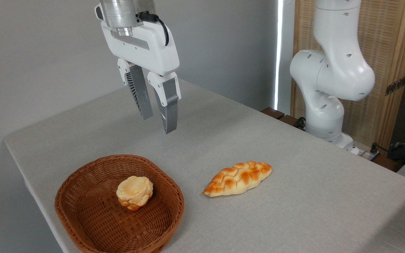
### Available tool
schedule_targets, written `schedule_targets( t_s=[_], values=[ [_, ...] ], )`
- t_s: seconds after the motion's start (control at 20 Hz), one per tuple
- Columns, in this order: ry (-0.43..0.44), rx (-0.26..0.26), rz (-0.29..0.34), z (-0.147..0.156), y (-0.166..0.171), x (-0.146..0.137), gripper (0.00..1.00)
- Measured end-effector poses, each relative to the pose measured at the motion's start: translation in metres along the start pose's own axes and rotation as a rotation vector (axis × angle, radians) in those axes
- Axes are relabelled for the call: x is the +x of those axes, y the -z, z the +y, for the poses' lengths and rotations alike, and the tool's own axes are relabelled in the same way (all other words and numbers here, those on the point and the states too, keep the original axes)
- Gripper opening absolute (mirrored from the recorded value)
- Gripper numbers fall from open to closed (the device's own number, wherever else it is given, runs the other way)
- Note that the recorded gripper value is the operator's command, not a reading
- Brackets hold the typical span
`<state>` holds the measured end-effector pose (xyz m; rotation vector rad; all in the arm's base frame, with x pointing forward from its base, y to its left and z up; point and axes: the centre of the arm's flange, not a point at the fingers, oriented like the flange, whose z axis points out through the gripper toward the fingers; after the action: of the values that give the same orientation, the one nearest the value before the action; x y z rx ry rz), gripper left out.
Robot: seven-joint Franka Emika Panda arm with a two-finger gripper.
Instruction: Put bread into the basket
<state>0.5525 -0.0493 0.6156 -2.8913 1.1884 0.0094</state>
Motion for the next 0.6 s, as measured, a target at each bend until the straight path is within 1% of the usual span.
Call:
schedule_targets(
  t_s=[0.6],
  values=[
    [0.019, 0.001, 0.001, -0.0001, 0.0000, 0.0002, 1.00]
  ],
)
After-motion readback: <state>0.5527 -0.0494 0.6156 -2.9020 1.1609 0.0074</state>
